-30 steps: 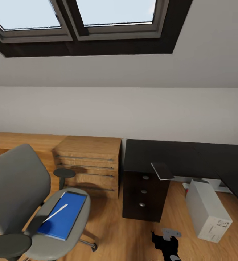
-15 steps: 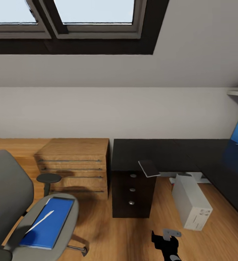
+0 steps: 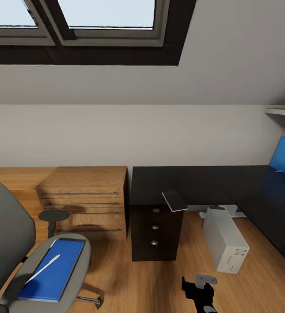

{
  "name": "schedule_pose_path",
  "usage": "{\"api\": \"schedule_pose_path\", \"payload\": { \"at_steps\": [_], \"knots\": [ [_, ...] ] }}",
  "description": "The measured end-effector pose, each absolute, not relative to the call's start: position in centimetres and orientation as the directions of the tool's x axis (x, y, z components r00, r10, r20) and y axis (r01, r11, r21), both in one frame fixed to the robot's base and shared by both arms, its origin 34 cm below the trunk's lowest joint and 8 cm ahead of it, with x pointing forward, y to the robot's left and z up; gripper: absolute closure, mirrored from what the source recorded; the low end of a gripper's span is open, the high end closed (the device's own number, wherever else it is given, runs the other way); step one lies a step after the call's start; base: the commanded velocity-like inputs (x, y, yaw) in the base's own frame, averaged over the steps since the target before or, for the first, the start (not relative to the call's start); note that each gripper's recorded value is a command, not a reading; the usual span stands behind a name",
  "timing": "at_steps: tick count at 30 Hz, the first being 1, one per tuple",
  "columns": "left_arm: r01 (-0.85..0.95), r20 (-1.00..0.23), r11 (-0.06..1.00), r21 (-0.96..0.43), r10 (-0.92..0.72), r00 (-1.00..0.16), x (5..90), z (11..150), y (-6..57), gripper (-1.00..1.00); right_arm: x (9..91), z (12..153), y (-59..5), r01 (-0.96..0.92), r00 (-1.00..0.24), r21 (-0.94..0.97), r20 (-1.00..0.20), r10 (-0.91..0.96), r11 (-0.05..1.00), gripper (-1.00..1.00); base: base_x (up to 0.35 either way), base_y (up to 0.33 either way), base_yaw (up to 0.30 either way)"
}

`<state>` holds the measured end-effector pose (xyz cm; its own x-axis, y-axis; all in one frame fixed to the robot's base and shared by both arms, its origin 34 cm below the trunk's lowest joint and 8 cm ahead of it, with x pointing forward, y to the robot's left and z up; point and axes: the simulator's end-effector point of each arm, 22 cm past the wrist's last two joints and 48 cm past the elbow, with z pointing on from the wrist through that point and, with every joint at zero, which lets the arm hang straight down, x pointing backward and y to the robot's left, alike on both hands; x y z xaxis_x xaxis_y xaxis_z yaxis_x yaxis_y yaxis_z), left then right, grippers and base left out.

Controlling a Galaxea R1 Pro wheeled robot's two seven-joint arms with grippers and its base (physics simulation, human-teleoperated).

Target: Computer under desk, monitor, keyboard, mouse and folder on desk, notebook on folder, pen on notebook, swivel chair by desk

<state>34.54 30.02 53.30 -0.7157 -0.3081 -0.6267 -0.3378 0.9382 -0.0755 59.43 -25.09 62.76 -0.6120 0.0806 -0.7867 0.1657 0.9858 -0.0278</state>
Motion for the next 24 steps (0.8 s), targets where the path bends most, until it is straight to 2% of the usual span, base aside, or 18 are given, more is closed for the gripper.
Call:
{"api": "schedule_pose_path", "payload": {
  "at_steps": [8, 24],
  "knots": [
    [-0.329, -0.703, 0.944, -0.024, -0.25, -0.666, 32.9, 54.4, 31.9, -1.0, 59.4, 62.8, -25.1, 0.166, -0.612, -0.028, -0.787, 0.08, 0.986, -1.0, 0.0, 0.0, -0.002],
    [-0.251, -0.742, 0.964, -0.087, -0.231, -0.63, 33.3, 55.4, 30.3, -1.0, 59.4, 62.8, -25.2, 0.166, -0.612, -0.028, -0.787, 0.08, 0.986, -1.0, 0.0, 0.021, 0.0]
  ]
}}
